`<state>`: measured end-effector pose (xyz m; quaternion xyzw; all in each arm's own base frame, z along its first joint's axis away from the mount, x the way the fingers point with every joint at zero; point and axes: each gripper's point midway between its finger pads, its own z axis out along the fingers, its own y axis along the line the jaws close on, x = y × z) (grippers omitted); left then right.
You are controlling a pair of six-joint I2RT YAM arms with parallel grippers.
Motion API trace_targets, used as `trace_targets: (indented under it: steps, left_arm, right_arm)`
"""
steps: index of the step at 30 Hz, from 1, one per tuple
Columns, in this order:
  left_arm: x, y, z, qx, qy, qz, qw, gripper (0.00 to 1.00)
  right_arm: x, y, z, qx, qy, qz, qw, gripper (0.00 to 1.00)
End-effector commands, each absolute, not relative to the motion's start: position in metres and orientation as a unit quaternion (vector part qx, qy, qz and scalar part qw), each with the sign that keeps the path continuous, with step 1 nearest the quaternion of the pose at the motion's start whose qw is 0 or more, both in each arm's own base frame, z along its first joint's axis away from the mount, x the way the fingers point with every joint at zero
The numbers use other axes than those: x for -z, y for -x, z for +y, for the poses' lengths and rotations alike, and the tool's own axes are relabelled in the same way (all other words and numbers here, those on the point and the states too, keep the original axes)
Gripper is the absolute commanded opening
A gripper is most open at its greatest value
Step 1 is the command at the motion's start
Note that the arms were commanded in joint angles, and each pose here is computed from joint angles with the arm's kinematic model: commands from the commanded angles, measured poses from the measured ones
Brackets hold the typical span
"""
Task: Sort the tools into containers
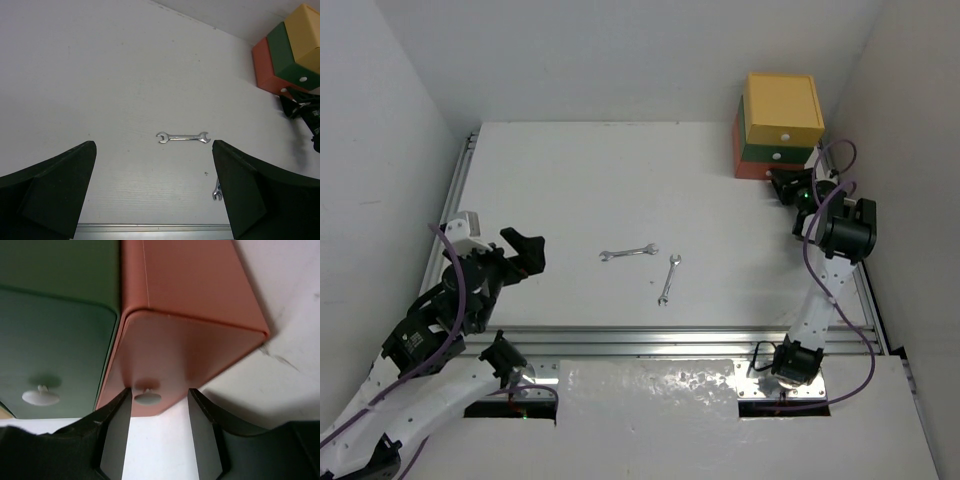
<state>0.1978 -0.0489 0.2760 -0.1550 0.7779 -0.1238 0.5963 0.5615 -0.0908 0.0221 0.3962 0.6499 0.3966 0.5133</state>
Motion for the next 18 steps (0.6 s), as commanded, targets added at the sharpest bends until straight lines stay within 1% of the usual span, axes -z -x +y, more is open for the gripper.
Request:
trace_targets:
  steps: [1, 5, 12, 14, 15, 18]
  left_arm:
    - [-0.281, -0.203, -0.054, 0.129, 0.149, 0.773, 0.602, 1.0]
    - [-0.279, -0.204, -0.055, 0.127, 0.147, 0.776, 0.6, 1.0]
    - [-0.278, -0.206, -0.057, 0.125, 0.144, 0.779, 0.597, 1.0]
    - [-0.277, -0.206, -0.057, 0.123, 0.143, 0.78, 0.596, 1.0]
    - [-0.276, -0.207, -0.058, 0.123, 0.143, 0.781, 0.596, 1.0]
    - [-0.276, -0.207, -0.059, 0.124, 0.142, 0.781, 0.595, 1.0]
  right_arm:
    - [-0.017, -0.571, -0.086, -0.422, -0.384, 0.654, 0.497, 0.5]
    - [-0.019, -0.575, -0.085, -0.429, -0.375, 0.652, 0.499, 0.49]
    - [-0.03, -0.582, -0.082, -0.456, -0.361, 0.639, 0.503, 0.44]
    - [-0.031, -0.583, -0.082, -0.457, -0.361, 0.639, 0.503, 0.4]
    - [-0.031, -0.583, -0.082, -0.456, -0.362, 0.639, 0.503, 0.4]
    - [-0.031, -0.586, -0.082, -0.458, -0.36, 0.638, 0.503, 0.33]
